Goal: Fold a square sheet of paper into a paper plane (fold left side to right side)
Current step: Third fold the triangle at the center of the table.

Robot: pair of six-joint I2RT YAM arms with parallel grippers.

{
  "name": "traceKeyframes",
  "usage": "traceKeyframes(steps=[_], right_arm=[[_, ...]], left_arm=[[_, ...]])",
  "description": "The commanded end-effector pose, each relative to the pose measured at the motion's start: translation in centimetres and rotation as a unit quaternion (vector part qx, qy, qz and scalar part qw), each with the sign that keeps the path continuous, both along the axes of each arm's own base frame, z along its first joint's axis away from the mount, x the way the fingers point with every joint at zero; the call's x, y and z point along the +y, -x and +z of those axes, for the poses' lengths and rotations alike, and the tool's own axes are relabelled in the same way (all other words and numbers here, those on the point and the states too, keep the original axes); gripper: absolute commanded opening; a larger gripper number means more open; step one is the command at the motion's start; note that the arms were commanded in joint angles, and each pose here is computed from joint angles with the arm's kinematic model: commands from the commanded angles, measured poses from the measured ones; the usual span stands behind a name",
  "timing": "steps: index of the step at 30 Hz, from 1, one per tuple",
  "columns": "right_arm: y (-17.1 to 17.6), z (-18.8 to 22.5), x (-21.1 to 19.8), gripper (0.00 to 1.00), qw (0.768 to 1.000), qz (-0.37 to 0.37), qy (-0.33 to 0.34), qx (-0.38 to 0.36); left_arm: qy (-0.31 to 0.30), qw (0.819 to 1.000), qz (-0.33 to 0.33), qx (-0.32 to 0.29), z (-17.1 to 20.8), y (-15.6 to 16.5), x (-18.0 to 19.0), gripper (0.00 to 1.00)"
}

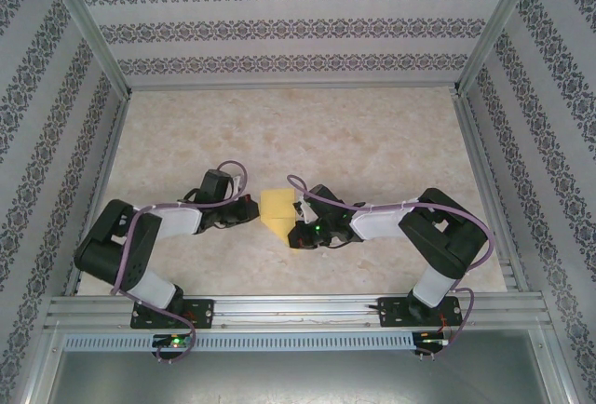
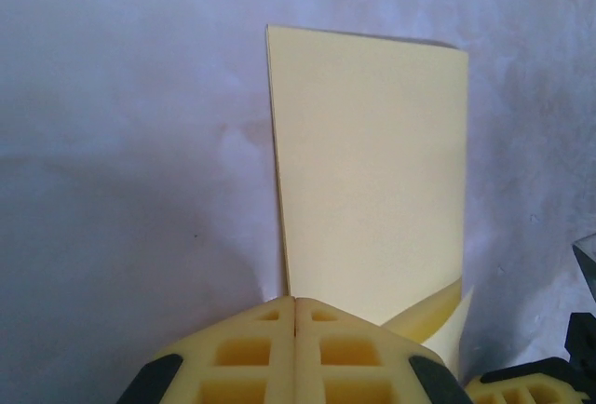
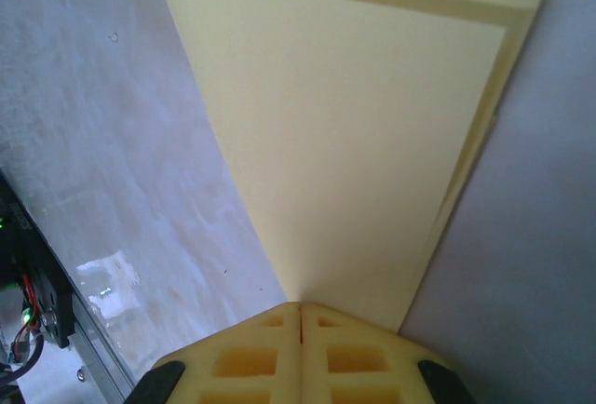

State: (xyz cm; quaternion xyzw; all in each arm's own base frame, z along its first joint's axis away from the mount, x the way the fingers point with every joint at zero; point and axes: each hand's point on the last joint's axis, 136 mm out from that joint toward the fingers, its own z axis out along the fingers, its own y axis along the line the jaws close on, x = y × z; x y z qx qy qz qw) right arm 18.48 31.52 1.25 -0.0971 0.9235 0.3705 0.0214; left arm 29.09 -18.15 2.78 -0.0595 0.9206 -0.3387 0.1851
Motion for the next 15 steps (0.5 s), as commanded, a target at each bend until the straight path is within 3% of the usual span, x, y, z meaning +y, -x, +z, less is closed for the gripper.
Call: traceKeyframes(steps=[1,9,15], right_arm=[[2.5,-4.6,-4.7,0.00,0.993,-0.007,0.102,0.057],[1.6,-4.1,-5.0,0.00,0.995,-0.006,0.088,0.048],[1.3,-4.0,-5.1,0.00,0.995,-0.008,0.087,0.048]], left_arm=[[-0.034,0.999,-0.012,-0.011,1.4,0.3,1.1,0.04],[0.026,0.997,-0.061,-0.045,4.8,2.2,-2.3,0.00],[0.045,0.990,-0.126,-0.039,4.7,3.7,-6.4,0.00]])
